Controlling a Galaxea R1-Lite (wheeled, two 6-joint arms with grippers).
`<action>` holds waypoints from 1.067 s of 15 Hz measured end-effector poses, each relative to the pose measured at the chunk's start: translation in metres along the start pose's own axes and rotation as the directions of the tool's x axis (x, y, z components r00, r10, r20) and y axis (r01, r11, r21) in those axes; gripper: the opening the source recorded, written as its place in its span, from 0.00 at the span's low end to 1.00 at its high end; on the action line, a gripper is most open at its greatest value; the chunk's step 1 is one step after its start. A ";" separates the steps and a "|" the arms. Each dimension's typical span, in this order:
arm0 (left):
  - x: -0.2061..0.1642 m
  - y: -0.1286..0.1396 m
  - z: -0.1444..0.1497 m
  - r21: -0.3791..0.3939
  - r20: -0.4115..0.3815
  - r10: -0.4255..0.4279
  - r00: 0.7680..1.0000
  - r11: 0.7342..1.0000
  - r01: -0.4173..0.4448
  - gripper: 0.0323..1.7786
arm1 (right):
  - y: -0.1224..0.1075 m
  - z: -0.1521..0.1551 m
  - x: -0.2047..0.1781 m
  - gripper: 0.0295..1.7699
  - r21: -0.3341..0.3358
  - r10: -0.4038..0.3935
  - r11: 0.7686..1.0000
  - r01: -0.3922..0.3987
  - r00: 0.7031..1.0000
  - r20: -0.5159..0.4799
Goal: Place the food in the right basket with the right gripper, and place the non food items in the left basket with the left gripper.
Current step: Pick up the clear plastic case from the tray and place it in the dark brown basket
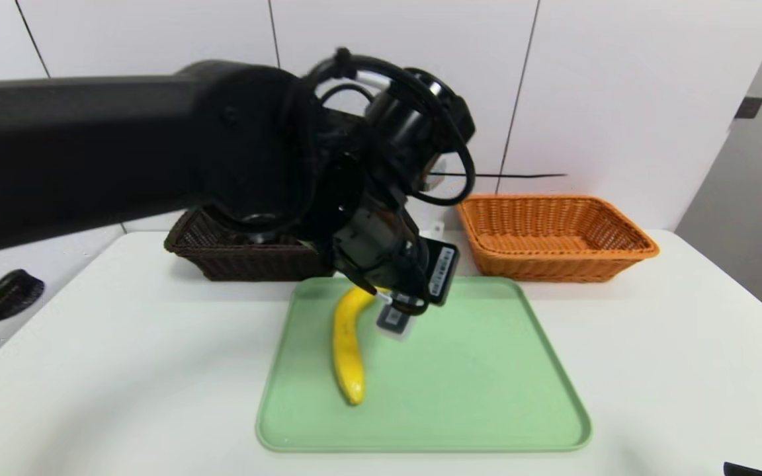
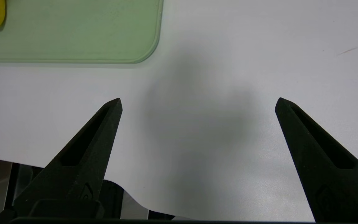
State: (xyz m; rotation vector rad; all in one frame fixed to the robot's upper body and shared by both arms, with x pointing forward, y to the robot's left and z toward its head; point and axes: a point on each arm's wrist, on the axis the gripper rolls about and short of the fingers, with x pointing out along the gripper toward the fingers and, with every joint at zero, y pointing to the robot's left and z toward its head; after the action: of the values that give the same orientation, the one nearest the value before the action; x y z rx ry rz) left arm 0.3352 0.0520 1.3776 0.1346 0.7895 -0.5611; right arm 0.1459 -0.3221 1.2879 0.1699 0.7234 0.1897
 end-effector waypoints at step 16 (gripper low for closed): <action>-0.015 0.204 0.033 0.746 0.162 0.162 0.974 0.625 -0.228 0.30 | 0.000 -0.002 -0.001 0.96 0.001 -0.001 1.000 0.001 1.000 0.001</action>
State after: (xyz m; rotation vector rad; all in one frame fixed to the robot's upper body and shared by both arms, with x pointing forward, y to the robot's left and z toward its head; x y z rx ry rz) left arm 0.4546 0.2210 1.3931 0.9791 0.3988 -0.6594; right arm 0.1444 -0.3225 1.2871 0.1704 0.7223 0.1886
